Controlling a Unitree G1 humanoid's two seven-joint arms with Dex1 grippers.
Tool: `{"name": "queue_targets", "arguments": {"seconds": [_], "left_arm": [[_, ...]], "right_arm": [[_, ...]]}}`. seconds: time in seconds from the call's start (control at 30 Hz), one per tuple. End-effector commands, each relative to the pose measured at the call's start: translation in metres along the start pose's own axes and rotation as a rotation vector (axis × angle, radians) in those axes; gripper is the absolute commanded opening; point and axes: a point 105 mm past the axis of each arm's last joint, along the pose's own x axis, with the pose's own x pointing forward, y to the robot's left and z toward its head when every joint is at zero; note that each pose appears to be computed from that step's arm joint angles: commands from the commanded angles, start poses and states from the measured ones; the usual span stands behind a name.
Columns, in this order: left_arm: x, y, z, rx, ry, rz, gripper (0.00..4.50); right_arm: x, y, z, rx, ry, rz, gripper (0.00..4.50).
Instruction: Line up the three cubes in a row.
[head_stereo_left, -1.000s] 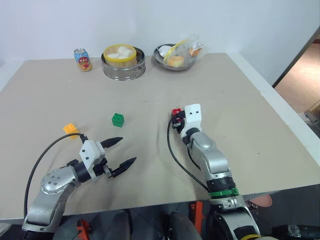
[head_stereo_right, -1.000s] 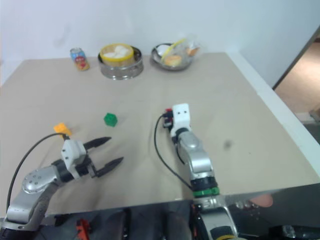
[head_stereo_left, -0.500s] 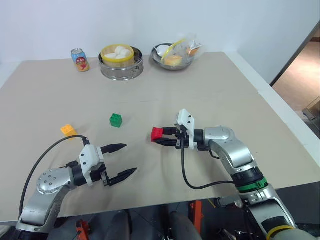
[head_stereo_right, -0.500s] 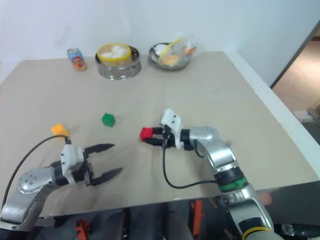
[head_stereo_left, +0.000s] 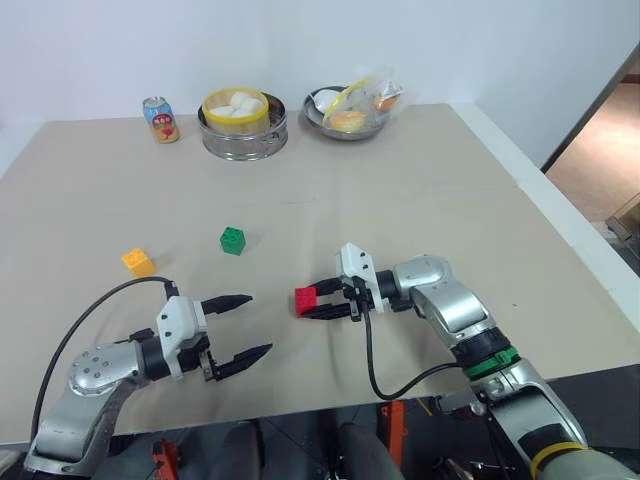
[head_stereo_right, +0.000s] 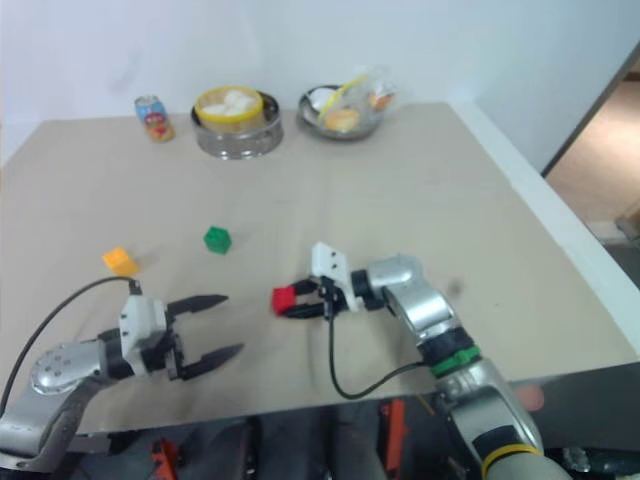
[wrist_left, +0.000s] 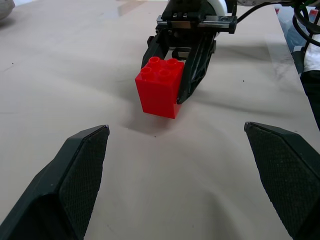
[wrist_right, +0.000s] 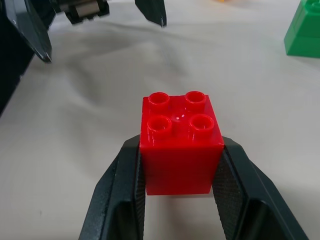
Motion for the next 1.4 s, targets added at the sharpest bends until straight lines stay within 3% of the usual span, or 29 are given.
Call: {"name": "queue_targets", "arguments": {"seconds": [0.03,1.13,1.2,1.4], "left_arm": [[-0.003,0.001,0.013,0.039,-0.028,0.013,4.50],[0.002,0.002,0.014,0.042,-0.021,0.030,4.50],[0.003,0.003,0.014,0.043,-0.022,0.028,4.50],[0.004,0.003,0.014,0.041,-0.022,0.024,4.50]], "right_arm": [[-0.001,-0.006,0.010,-0.064,-0.008,0.015,1.24],[-0.024,-0.021,-0.008,-0.076,0.082,-0.059,1.24],[-0.024,-0.020,-0.009,-0.070,0.090,-0.051,2.29],[-0.030,-0.019,-0.006,-0.096,0.092,-0.062,4.30]]}}
